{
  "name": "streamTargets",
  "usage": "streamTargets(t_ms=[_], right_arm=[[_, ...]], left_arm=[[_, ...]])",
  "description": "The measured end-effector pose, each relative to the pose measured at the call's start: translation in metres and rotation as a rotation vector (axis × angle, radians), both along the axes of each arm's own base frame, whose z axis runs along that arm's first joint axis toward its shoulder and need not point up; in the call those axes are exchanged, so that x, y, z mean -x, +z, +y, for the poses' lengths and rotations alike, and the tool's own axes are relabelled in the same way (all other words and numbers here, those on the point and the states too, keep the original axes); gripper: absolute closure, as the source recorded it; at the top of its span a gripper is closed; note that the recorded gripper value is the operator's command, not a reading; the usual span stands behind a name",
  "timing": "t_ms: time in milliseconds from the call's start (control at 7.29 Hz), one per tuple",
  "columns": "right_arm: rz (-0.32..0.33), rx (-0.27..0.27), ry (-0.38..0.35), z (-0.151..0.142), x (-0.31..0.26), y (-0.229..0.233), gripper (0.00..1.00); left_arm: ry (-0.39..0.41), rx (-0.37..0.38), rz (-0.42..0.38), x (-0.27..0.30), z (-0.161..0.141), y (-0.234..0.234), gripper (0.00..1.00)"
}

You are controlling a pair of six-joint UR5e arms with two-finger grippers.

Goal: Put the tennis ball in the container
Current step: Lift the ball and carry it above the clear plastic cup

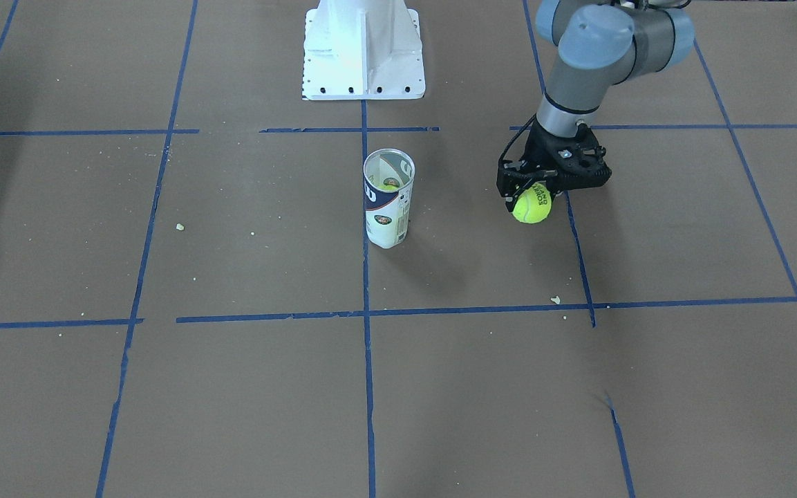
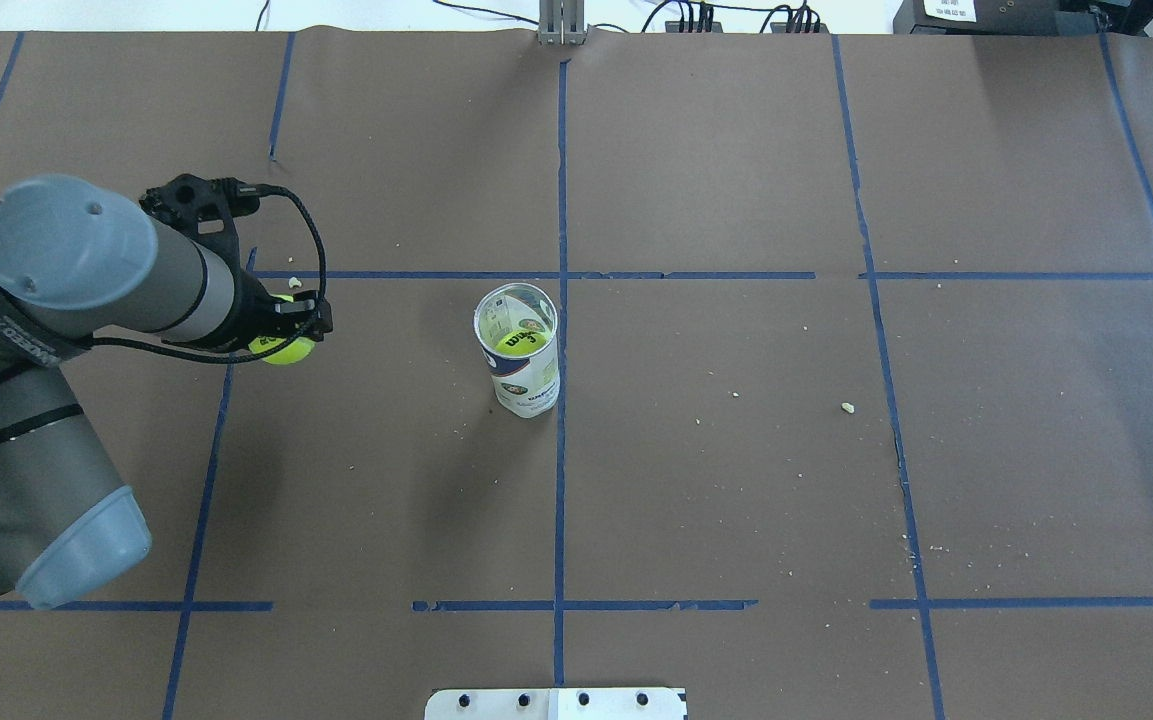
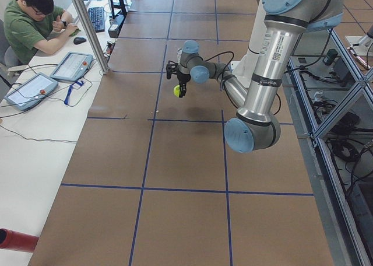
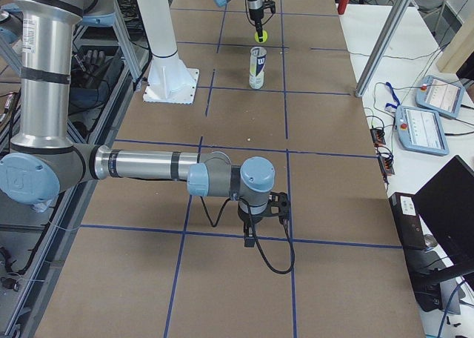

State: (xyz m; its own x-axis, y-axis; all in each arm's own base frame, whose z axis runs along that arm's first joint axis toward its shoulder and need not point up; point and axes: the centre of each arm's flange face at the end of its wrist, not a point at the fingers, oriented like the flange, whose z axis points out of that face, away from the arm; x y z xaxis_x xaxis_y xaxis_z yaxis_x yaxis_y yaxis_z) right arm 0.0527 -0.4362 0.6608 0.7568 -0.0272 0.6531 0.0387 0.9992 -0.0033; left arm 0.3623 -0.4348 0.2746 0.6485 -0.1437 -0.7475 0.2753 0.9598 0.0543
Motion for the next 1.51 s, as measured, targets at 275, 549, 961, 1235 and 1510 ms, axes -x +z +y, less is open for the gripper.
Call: streamTargets(t_ms=[275, 549, 961, 1235, 1510], right_arm=[[0.000, 0.000, 0.000, 0.000, 0.000, 0.000, 0.00], [0.000, 0.000, 0.000, 0.000, 0.000, 0.000, 0.00], [0.000, -0.001, 0.000, 0.000, 0.000, -0.001, 0.00], [0.000, -0.001, 0.000, 0.000, 0.000, 0.000, 0.00], [0.000, 0.001, 0.000, 0.000, 0.000, 0.000, 0.00]], left_arm=[[-0.030, 0.013, 0.007, 0.026, -0.007, -0.061, 0.67], [-0.008, 0.046, 0.044, 0.021, -0.007, -0.115, 0.67], [-0.025, 0.136, 0.081, -0.014, -0.018, -0.192, 0.67], [-0.018, 0.191, 0.066, -0.057, -0.024, -0.228, 0.67], [0.004, 0.220, 0.041, -0.089, -0.016, -0.232, 0.67]])
